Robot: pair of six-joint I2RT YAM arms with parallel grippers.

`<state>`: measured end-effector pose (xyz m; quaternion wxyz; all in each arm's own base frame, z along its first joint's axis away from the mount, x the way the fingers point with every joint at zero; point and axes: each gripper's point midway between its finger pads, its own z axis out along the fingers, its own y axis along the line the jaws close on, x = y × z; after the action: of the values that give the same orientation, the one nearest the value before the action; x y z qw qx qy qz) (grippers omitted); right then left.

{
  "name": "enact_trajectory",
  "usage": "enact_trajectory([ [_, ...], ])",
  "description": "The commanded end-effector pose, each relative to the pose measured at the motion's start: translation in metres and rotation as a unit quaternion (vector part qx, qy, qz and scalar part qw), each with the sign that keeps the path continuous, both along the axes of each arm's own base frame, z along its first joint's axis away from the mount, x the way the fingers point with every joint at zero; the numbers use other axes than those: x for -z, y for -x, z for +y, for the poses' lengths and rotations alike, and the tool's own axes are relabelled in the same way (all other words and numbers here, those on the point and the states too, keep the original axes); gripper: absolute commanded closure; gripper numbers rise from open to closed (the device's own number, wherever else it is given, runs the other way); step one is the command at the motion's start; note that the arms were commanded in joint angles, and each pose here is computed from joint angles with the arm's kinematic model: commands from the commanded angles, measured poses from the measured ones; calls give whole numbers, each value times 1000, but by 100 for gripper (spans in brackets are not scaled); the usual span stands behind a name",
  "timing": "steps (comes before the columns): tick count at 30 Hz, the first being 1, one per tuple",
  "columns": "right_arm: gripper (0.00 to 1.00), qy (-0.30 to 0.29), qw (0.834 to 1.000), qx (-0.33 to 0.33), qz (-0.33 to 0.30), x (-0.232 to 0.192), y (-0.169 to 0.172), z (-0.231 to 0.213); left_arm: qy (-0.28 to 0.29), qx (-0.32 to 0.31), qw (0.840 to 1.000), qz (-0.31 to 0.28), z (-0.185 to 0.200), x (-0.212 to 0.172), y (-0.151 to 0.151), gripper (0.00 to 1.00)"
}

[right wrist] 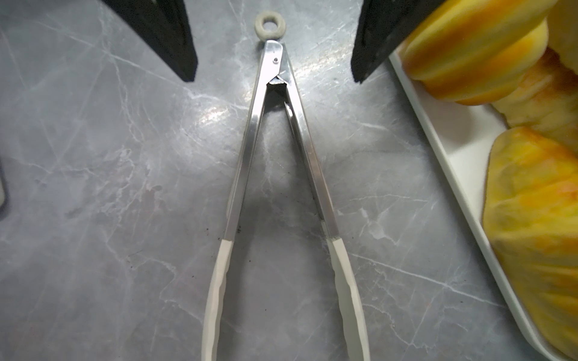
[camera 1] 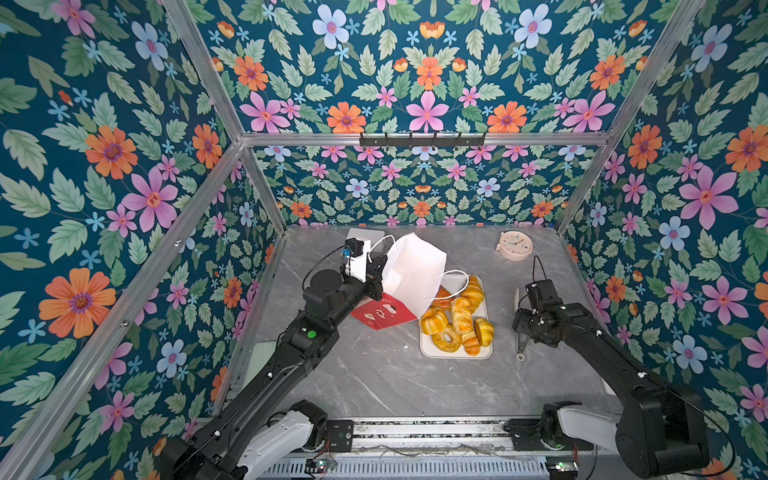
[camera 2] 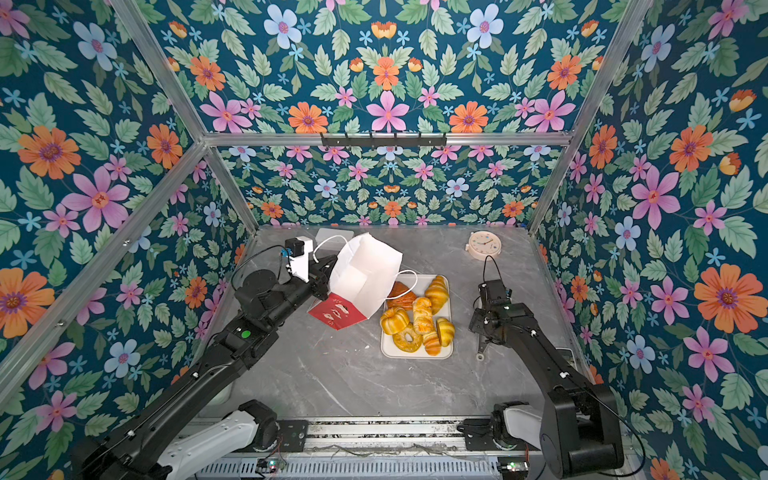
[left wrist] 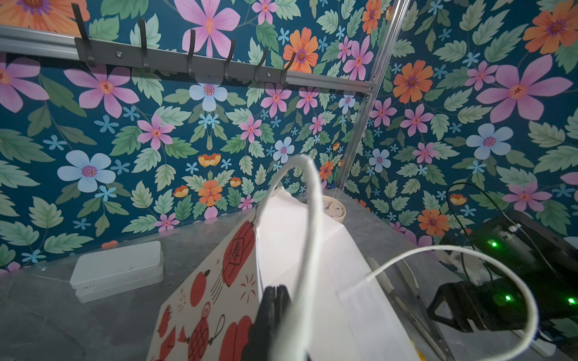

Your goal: Take the fake bread out of the paper bag

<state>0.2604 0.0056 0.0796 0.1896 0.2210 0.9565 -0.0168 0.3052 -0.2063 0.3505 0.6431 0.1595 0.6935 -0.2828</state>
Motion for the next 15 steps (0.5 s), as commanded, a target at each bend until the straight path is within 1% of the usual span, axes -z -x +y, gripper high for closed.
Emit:
enact_trajectory([
  [1, 21, -3, 1000, -3, -6, -1, -7, 2, 55, -3, 998, -8, -1, -17, -5, 100],
  [4, 21, -5, 1000, -4, -7, 0, -9, 3, 67, -7, 998, -1, -2, -14, -9, 100],
  [7, 21, -5, 1000, -5, -6, 0, -10, 3, 87, 2, 996, -7, -5, -18, -9, 100],
  [10, 21, -6, 1000, -8, -6, 1, -12, 4, 82, -5, 997, 1, -5, -13, -13, 100],
  [15, 21, -8, 1000, -10, -3, 3, -14, 5, 89, -9, 996, 6, -4, -4, -14, 100],
])
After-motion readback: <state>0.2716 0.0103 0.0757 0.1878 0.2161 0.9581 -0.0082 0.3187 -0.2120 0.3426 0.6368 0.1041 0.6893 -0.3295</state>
